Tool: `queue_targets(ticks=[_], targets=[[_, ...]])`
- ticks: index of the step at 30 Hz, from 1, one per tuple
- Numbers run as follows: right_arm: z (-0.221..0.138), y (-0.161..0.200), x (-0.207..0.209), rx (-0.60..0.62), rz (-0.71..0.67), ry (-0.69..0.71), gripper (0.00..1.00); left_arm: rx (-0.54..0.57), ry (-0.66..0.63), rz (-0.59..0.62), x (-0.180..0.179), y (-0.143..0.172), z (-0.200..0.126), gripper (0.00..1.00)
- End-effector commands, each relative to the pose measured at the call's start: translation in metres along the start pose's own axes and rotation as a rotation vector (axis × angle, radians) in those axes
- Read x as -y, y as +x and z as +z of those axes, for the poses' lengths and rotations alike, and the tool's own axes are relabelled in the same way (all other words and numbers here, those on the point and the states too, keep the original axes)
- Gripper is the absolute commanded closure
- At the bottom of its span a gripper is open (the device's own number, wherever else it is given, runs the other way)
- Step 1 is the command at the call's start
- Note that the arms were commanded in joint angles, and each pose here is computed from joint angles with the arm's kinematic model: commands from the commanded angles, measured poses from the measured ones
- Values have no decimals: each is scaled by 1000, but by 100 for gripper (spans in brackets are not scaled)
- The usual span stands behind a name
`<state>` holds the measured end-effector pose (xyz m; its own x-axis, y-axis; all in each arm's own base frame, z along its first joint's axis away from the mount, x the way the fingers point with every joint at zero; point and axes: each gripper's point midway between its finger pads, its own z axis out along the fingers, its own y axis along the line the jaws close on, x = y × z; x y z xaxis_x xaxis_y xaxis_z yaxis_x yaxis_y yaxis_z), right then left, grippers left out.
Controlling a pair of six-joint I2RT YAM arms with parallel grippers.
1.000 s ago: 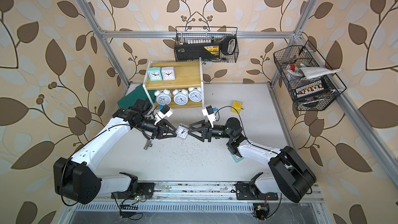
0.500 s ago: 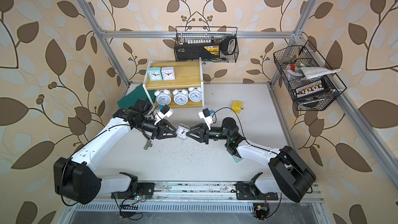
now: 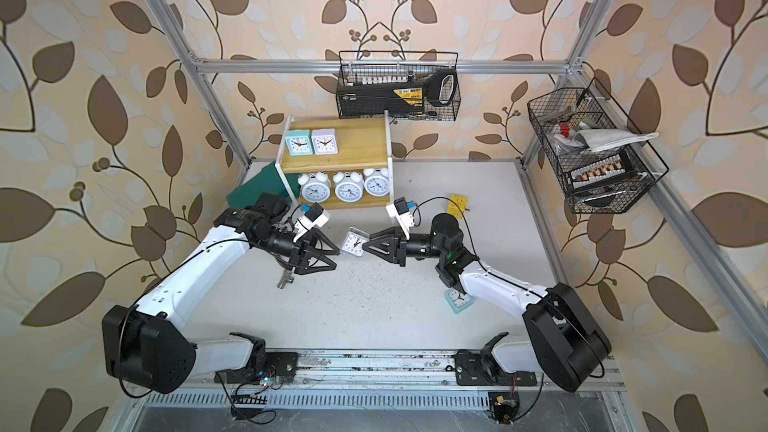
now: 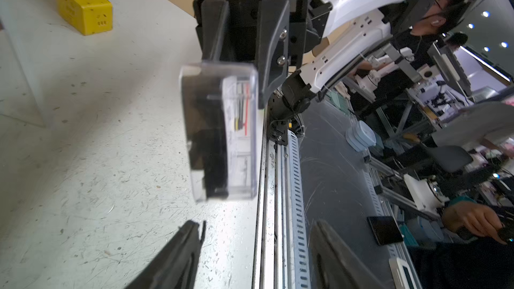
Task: Place the alarm clocks on the shelf by style
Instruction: Pick up the alarm from the center of the board.
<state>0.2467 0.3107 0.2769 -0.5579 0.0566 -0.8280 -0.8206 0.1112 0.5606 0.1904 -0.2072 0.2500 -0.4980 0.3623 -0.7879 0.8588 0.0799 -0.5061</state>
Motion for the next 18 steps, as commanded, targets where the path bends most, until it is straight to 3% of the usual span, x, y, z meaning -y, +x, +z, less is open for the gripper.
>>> queue_targets(ticks=[1,10,18], targets=[[-7,-15,-14,-109,-128,62,84,47,-42,38,8,-13,-21,32],[-27,-85,-26,-283,-349,145,84,38,-111,5,-9,-10,-27,30],[-27,-134,-5,-385,-515,213,84,30,-132,-4,-11,-6,-26,29]])
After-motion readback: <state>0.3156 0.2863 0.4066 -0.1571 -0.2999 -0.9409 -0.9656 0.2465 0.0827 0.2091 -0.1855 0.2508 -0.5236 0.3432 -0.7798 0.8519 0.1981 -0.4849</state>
